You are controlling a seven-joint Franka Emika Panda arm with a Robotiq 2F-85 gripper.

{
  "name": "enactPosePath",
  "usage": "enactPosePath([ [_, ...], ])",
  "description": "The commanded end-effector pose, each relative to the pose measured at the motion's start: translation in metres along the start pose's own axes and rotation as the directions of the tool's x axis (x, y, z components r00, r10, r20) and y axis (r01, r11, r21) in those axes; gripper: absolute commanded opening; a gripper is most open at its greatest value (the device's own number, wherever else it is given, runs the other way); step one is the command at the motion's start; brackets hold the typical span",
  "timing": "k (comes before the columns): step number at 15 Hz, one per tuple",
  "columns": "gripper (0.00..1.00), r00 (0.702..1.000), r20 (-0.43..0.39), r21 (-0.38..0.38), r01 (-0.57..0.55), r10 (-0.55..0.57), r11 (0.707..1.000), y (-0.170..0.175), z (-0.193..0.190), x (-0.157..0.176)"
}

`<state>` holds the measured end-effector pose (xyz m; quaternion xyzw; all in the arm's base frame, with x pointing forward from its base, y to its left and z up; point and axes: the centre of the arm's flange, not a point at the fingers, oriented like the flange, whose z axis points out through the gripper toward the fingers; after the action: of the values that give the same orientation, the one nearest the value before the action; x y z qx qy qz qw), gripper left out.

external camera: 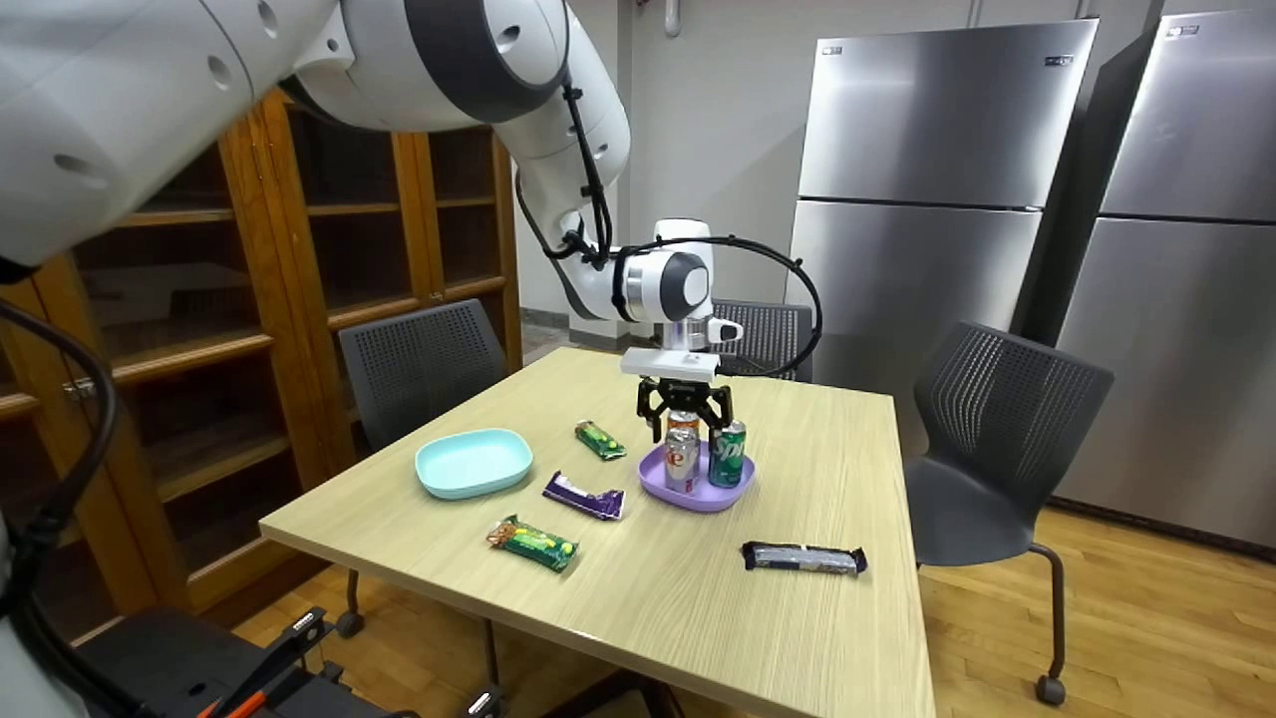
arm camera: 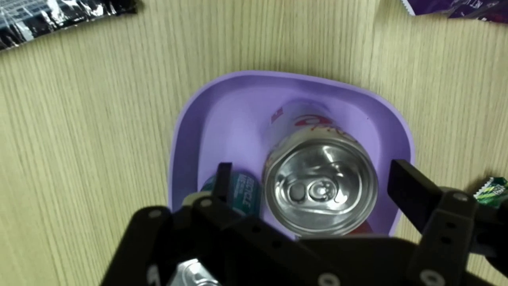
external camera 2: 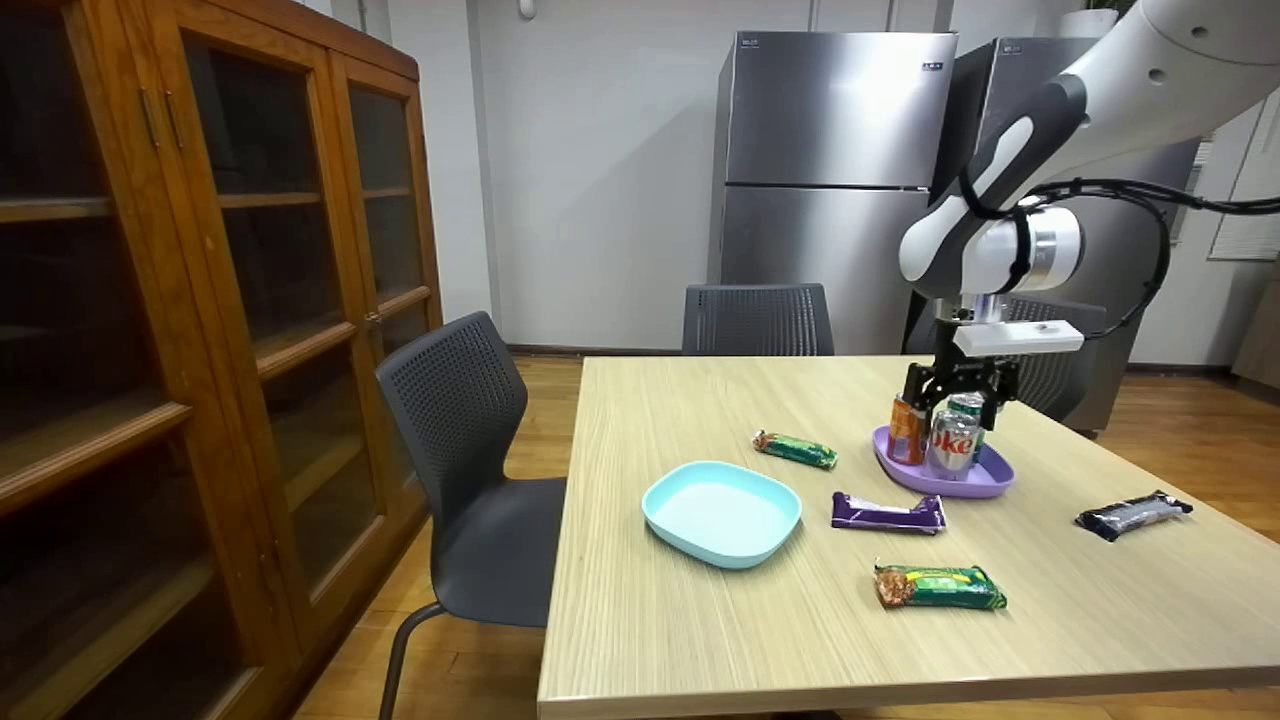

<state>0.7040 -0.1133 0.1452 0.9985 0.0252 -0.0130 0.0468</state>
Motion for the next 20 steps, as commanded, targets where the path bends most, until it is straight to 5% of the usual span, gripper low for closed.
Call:
enactPosePath([
  [1, 1.0, 1.0, -0.002, 0.009, -0.011, 0.011, 1.0, 0.006, -0.034, -0.022],
  [10, 1.0, 0.996, -0.039, 0.007, -0.079, 0.08, 0.997, 0.047, -0.098, -0.088],
  [20, 1.0, 0.972, -0.064, 0.001, -0.228, 0.228, 0.974, 0.125, -0.056, -0.136],
])
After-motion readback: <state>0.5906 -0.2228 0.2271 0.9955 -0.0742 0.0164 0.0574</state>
